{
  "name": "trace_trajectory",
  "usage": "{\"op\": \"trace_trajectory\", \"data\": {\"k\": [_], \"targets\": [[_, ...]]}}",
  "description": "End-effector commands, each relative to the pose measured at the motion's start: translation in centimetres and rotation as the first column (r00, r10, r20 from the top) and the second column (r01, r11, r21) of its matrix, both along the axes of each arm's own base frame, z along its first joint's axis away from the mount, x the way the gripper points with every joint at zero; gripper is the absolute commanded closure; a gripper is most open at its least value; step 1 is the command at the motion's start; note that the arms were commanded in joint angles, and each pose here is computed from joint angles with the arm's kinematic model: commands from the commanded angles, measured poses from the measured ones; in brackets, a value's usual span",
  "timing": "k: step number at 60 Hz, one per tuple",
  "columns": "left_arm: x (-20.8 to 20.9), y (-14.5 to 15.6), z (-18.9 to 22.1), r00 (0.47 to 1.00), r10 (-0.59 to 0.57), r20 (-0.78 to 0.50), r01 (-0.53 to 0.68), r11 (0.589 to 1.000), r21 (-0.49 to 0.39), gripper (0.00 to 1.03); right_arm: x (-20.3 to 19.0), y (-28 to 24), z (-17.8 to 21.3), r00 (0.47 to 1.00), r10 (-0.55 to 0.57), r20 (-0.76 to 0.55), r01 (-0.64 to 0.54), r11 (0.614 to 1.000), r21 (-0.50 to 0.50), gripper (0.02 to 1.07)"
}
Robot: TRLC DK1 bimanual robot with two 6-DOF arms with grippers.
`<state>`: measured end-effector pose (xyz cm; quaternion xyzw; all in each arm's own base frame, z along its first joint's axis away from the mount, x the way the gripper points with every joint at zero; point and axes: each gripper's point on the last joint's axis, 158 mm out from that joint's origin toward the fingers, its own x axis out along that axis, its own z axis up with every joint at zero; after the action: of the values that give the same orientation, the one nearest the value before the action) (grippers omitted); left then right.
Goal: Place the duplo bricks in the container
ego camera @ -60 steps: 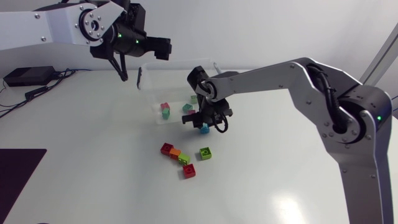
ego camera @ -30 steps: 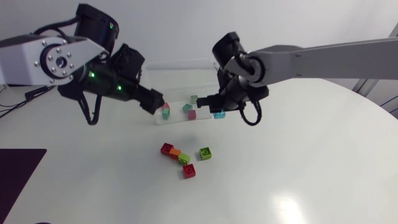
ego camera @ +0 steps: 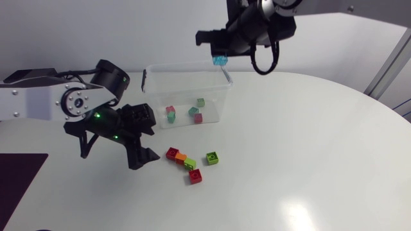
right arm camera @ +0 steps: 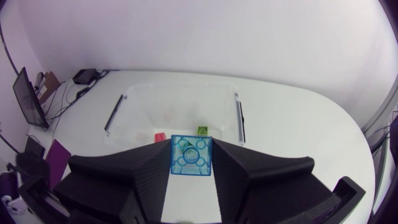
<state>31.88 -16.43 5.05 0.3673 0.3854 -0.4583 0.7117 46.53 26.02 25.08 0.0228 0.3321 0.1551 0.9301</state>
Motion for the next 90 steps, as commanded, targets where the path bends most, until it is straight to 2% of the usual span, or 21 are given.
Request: {"op": "trace_trajectory", "data": {"k": [1, 9, 21, 32, 42, 44, 49, 52, 66, 83, 90], "targets": [[-0.3, 0.2, -2.2, 0.993, -0.109, -0.038, 0.110, 0.993, 0.043, 0.06, 1.2, 1.3, -1.1, 1.000, 0.009, -0.015, -0.009, 1.000, -0.022, 0.72], [0.0, 0.2, -3.8, 0.981, -0.186, -0.053, 0.190, 0.979, 0.072, 0.06, 3.5, 2.4, -2.8, 1.000, 0.000, -0.022, 0.000, 0.999, -0.036, 0.72], [1.6, -0.3, -4.0, 0.974, -0.225, -0.039, 0.227, 0.971, 0.068, 0.06, 7.0, 2.4, -5.9, 0.998, -0.033, -0.047, 0.030, 0.998, -0.053, 0.72], [1.9, -0.7, -4.3, 0.969, -0.245, -0.042, 0.247, 0.967, 0.061, 0.06, 8.5, 2.0, -8.8, 0.993, -0.062, -0.105, 0.054, 0.995, -0.078, 0.72], [1.8, -1.2, -4.8, 0.963, -0.264, -0.049, 0.267, 0.962, 0.063, 0.06, 9.2, 1.9, -9.6, 0.989, -0.076, -0.129, 0.065, 0.994, -0.088, 0.70], [1.7, -1.2, -4.9, 0.962, -0.269, -0.053, 0.272, 0.960, 0.064, 0.06, 9.4, 1.7, -9.5, 0.988, -0.084, -0.129, 0.073, 0.994, -0.085, 0.60], [1.4, -1.6, -5.4, 0.957, -0.284, -0.064, 0.288, 0.956, 0.065, 0.07, 9.3, 1.5, -9.6, 0.985, -0.088, -0.145, 0.075, 0.993, -0.093, 0.18], [1.4, -1.8, -5.5, 0.954, -0.292, -0.066, 0.296, 0.953, 0.067, 0.07, 9.0, 1.4, -9.6, 0.983, -0.091, -0.157, 0.076, 0.992, -0.099, 0.07], [2.3, -2.5, -6.2, 0.948, -0.313, -0.059, 0.317, 0.946, 0.073, 0.07, 7.3, 0.3, -7.4, 0.984, -0.081, -0.160, 0.063, 0.992, -0.113, 0.07], [3.6, -3.0, -6.9, 0.943, -0.330, -0.048, 0.333, 0.938, 0.096, 0.07, 2.2, -1.4, -6.4, 0.988, -0.015, -0.156, -0.002, 0.994, -0.110, 0.07], [3.8, -3.4, -7.4, 0.937, -0.346, -0.056, 0.350, 0.930, 0.112, 0.10, -0.7, -2.5, -7.2, 0.984, 0.026, -0.175, -0.044, 0.994, -0.102, 0.07]]}}
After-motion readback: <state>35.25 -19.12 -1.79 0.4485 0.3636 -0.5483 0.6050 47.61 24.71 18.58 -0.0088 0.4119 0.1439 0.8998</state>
